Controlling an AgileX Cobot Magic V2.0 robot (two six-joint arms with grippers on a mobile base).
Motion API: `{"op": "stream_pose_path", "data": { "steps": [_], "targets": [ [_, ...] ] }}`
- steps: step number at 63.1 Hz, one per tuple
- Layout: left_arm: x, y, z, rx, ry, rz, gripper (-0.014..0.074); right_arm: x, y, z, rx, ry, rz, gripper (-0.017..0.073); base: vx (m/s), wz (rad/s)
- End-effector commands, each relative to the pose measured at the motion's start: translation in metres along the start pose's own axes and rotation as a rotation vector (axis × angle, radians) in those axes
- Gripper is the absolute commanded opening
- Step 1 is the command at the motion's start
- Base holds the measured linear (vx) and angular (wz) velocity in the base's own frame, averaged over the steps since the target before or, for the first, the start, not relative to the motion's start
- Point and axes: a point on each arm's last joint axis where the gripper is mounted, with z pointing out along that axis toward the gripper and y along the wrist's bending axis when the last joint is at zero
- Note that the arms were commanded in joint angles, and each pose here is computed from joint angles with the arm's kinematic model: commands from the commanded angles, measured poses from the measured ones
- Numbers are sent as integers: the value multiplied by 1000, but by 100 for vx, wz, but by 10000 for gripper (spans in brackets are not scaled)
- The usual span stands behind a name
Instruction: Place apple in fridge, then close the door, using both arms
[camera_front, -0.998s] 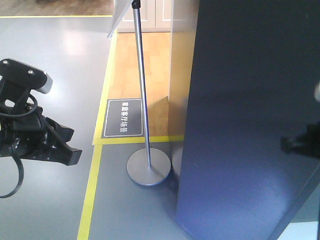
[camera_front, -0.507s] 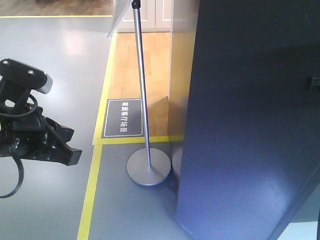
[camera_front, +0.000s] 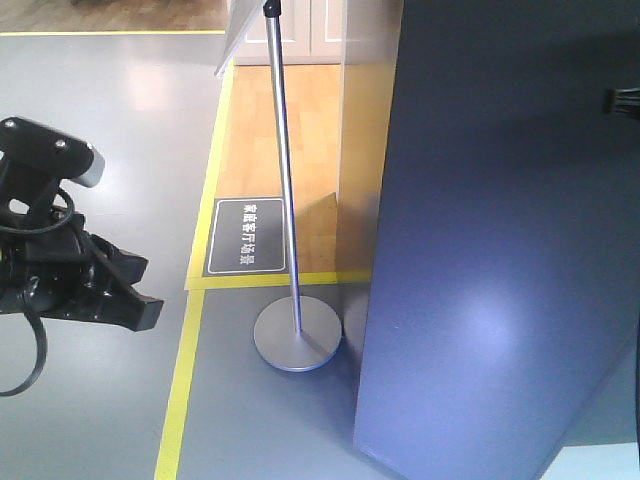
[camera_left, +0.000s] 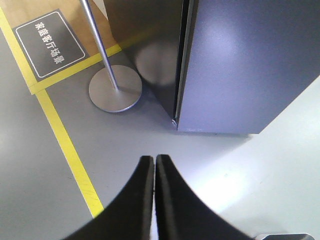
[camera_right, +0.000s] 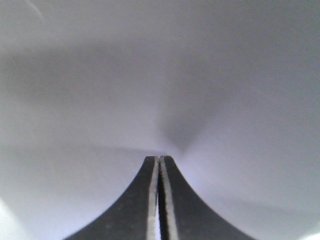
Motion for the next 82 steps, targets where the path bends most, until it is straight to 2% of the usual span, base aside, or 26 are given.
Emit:
{"op": "stream_pose_path", "data": {
  "steps": [1,28,43,60,64,71,76,82],
  "targets": [
    [-13,0,-13,2,-104,-5,-6,-30,0,5,-9,-152,-46,-4,0,0],
    [-13,0,-13,2,-104,-5,-6,-48,12,87,-33,-180,-47,-4,0,0],
    [-13,0,-13,2,-104,-5,-6,-49,16,112,-39,-173,-27,-4,0,0],
    [-13,0,-13,2,-104,-5,-6,-48,15,111,-33,-152,-19,-4,0,0],
    [-13,0,-13,2,-104,-5,-6,-49,15,106,-32,-136,-1,-4,0,0],
    [-13,0,-13,2,-104,-5,-6,-48,14,93,-42,-92,70,-4,0,0],
    [-13,0,-13,2,-104,-5,-6,-42,15,79,-56,-86,51,-4,0,0],
    [-13,0,-13,2,-104,-5,-6,-25,23,61,-80,-58,-23,-4,0,0]
  ]
}}
